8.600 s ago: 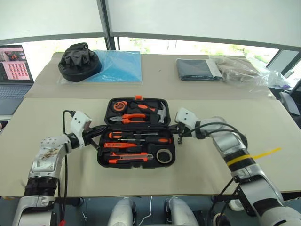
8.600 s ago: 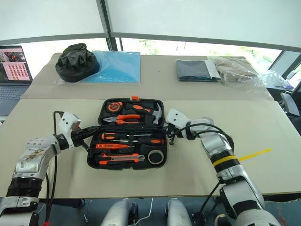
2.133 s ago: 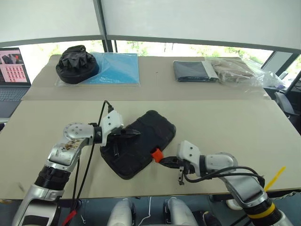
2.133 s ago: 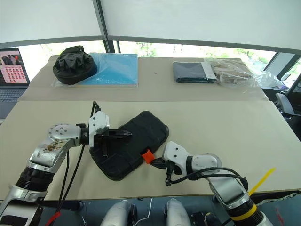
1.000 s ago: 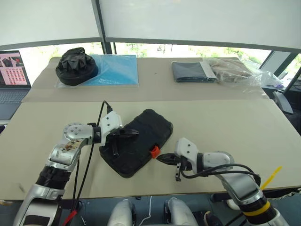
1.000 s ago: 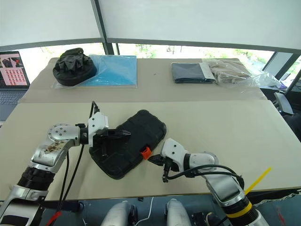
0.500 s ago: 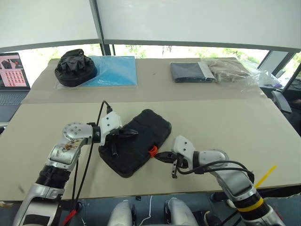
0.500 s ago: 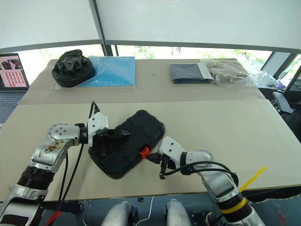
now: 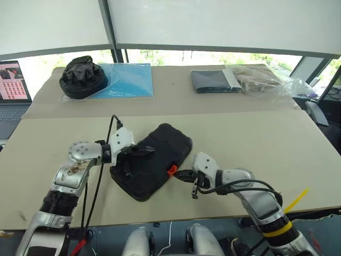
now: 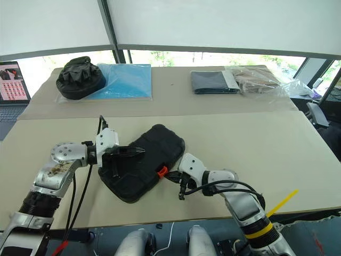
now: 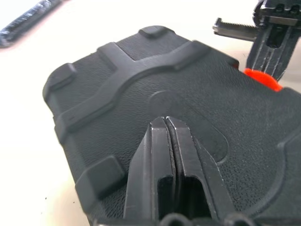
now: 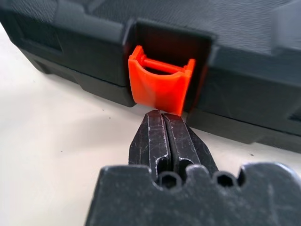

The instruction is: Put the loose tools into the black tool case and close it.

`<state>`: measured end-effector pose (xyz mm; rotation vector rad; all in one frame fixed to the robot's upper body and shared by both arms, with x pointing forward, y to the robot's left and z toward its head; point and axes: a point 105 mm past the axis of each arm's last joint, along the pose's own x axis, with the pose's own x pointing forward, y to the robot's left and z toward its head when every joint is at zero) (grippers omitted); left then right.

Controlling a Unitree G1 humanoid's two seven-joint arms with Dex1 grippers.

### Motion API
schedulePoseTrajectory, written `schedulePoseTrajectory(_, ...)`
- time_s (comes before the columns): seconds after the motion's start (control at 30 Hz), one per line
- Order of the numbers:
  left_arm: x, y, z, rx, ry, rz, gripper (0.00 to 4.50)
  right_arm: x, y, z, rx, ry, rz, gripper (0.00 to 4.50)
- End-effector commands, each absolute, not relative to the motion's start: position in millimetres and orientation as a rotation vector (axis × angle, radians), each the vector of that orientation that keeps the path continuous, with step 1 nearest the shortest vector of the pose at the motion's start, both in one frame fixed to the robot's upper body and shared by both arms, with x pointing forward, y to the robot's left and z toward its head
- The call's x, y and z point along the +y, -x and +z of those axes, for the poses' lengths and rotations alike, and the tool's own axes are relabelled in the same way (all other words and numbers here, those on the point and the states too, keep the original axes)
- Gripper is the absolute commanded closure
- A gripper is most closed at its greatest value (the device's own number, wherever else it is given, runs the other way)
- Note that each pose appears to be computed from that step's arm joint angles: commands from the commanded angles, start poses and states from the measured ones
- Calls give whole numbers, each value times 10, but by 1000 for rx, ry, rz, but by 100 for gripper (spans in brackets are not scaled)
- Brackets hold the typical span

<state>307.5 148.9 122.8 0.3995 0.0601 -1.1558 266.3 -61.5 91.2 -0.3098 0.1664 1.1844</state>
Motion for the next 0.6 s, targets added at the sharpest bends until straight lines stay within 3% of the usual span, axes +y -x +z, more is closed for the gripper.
schedulePoseTrajectory(0.03,1901,-2936,1152,108,-349,-1040,296,-858,-2593,1259,39,295,1162,334)
schedulePoseTrajectory(0.27,2637,-2554,1130,201,-421,-788,65,-1442,-2535,1382,-119,412,1131,98)
schedulePoseTrajectory(0.3,2734,-2516,1110,205,-448,-736,16,-1513,-2544,1404,-150,412,1125,60)
schedulePoseTrajectory(0.37,2875,-2419,1052,213,-472,-674,0,-1675,-2613,1391,-137,413,1092,2)
schedulePoseTrajectory(0.6,2903,-2309,988,186,-490,-609,0,-1862,-2728,1261,-122,488,1079,2)
